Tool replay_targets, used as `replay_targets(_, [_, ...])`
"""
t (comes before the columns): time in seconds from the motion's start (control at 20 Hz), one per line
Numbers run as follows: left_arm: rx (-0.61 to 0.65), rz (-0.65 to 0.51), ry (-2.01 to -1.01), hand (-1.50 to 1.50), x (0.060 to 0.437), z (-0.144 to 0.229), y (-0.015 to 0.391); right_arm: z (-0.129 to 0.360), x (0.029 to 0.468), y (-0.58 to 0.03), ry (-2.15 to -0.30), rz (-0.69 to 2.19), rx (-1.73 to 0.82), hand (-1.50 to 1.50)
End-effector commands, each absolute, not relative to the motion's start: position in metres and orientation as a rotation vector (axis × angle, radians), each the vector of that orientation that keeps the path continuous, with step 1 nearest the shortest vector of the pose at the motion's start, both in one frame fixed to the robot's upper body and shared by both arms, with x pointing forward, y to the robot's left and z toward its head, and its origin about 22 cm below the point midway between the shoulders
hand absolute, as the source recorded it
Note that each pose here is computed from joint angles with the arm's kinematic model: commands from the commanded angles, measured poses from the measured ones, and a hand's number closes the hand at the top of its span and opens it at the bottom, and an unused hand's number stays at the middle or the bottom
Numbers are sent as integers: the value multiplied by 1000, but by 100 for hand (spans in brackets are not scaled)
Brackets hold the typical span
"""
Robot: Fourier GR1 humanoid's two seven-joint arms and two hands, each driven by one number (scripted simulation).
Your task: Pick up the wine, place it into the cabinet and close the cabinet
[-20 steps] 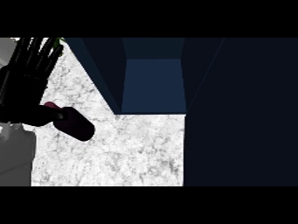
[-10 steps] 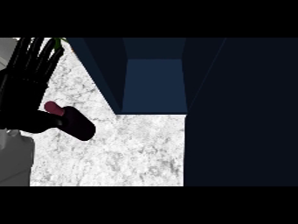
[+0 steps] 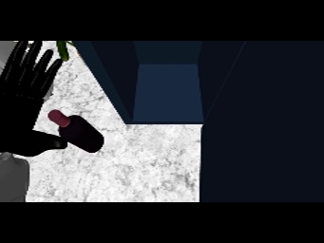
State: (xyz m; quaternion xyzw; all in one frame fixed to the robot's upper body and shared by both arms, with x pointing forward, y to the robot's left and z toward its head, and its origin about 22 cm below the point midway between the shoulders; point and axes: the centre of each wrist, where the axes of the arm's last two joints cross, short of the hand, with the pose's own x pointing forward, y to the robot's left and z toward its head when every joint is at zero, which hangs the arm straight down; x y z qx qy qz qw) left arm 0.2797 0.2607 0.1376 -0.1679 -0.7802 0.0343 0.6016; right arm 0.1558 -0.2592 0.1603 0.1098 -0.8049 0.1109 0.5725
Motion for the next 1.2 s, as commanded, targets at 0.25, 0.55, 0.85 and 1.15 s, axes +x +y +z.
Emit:
replay_targets(0.25, [-304, 95, -1771, -150, 274, 108, 292, 165, 163, -252, -1888, 244, 277, -150])
replay_targets(0.55, [-250, 104, -1765, -150, 261, 110, 312, 171, 154, -258, -1899, 255, 284, -150])
replay_targets(0.85, [-241, 101, -1747, -150, 262, 82, 296, 160, 171, -260, -1916, 244, 278, -150])
replay_targets(1.15, [-185, 114, -1723, -150, 271, 46, 334, 188, 152, -244, -1910, 254, 273, -150])
